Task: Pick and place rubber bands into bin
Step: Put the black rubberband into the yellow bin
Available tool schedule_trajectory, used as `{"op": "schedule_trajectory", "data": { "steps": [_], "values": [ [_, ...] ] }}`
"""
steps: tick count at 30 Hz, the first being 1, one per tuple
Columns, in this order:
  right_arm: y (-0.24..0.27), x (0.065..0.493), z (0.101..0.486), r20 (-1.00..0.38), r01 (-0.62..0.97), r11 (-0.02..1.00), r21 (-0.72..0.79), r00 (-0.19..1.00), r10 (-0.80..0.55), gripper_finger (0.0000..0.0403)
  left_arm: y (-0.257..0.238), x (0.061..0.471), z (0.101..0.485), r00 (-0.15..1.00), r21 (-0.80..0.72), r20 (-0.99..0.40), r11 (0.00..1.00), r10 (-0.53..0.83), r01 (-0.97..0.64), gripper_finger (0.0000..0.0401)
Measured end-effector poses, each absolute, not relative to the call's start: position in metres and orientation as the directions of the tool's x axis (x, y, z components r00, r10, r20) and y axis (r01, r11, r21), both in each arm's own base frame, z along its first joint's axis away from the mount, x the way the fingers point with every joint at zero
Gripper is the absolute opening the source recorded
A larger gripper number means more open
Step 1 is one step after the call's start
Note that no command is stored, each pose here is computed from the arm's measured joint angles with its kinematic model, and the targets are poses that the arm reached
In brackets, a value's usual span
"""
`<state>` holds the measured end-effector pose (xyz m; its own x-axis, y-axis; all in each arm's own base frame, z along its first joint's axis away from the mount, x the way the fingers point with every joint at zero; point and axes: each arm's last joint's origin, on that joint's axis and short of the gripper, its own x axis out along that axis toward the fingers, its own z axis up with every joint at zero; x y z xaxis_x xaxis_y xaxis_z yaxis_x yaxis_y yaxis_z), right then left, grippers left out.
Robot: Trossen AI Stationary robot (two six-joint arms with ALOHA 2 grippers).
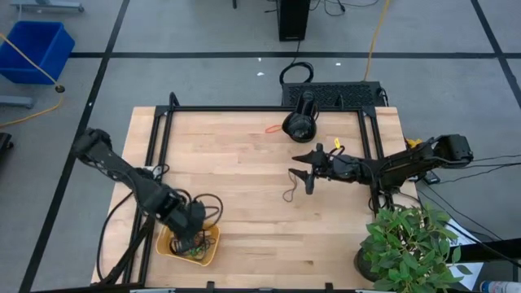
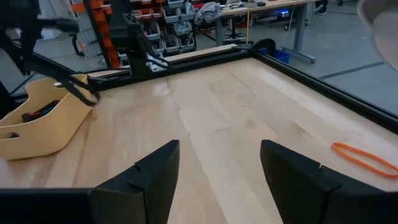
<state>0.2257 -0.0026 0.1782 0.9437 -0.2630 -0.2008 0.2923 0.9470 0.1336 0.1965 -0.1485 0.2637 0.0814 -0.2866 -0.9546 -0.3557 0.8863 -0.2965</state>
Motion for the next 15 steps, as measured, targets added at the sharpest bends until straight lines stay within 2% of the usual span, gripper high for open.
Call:
{"op": "schedule_trajectory", "data": {
  "steps": [9, 15],
  "values": [
    [-0.003, 0.226, 0.178, -0.202, 0.292, 0.947, 0.134, 0.944, -0.263, 0.0217, -0.171, 0.2, 0.227, -0.083, -0.3, -0.933, 0.886, -0.349, -0.354, 0.0004],
    [-0.003, 0.226, 0.178, -0.202, 0.292, 0.947, 0.133, 0.943, -0.263, 0.0219, -0.183, 0.204, 0.211, -0.063, -0.345, -0.919, 0.872, -0.389, -0.346, 0.0005]
  ]
}}
